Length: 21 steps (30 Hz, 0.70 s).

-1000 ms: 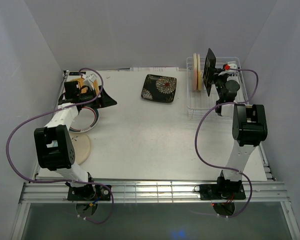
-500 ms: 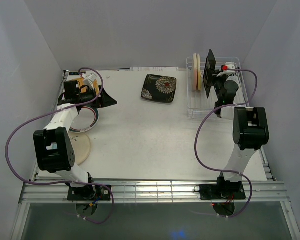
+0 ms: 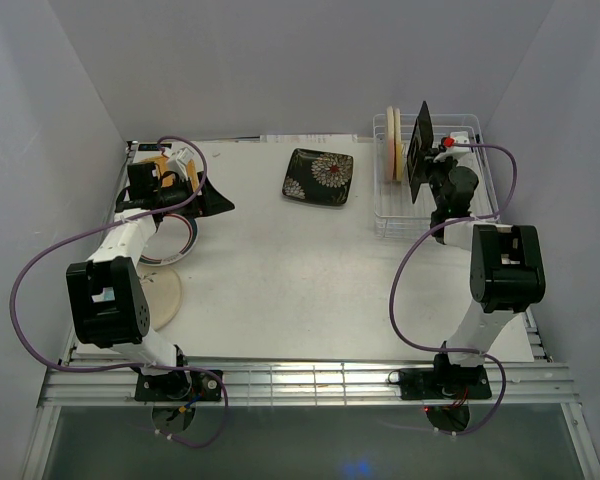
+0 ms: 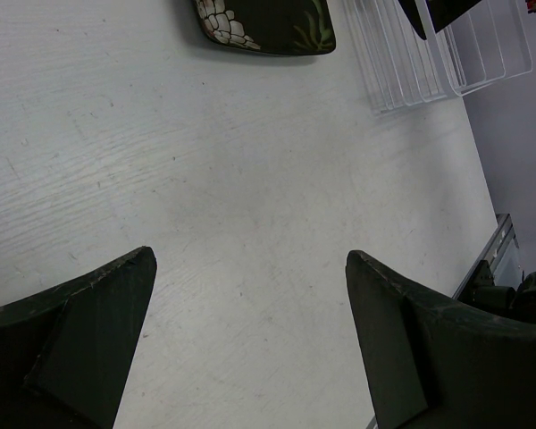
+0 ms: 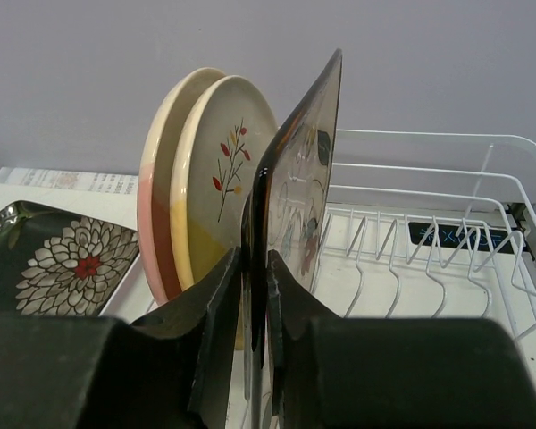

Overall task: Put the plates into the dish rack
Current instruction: Insert the plate into the dish rack.

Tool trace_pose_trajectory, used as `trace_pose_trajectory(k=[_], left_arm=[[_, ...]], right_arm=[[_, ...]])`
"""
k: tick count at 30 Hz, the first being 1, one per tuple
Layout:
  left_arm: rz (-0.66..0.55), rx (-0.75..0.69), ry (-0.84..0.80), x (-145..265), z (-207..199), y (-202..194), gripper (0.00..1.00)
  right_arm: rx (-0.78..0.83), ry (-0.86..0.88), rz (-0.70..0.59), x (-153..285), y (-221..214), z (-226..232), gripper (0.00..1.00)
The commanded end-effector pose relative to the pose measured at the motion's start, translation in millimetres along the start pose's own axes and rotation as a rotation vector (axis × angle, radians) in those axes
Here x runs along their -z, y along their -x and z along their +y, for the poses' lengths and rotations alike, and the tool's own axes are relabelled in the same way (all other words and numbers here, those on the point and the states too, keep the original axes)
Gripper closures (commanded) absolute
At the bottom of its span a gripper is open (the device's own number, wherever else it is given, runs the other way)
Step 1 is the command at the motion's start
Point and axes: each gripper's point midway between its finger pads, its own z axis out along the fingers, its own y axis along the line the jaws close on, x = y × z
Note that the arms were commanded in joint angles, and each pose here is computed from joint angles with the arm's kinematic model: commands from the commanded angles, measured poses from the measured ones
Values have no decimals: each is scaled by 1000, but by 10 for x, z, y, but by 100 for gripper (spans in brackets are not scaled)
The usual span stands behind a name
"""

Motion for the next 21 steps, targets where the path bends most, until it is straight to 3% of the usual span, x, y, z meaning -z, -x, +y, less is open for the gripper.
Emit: trace_pose_trajectory(k=[1, 6, 17, 20, 21], left_arm=[[-31, -61, -15, 94, -169, 96, 2], [-31, -61, -14, 94, -167, 96, 2], [-24, -53, -14, 68, -140, 80, 2], [-23, -55, -15, 67, -148, 78, 2], [-22, -56, -14, 66, -152, 73, 2]], right_arm=[[44, -53, -33, 52, 175, -122, 78], [39, -57, 8, 49, 55, -133, 69], [30, -50, 54, -96, -98, -148, 68], [29, -46, 61, -115, -126, -144, 59], [29, -44, 60, -118, -119, -141, 49]])
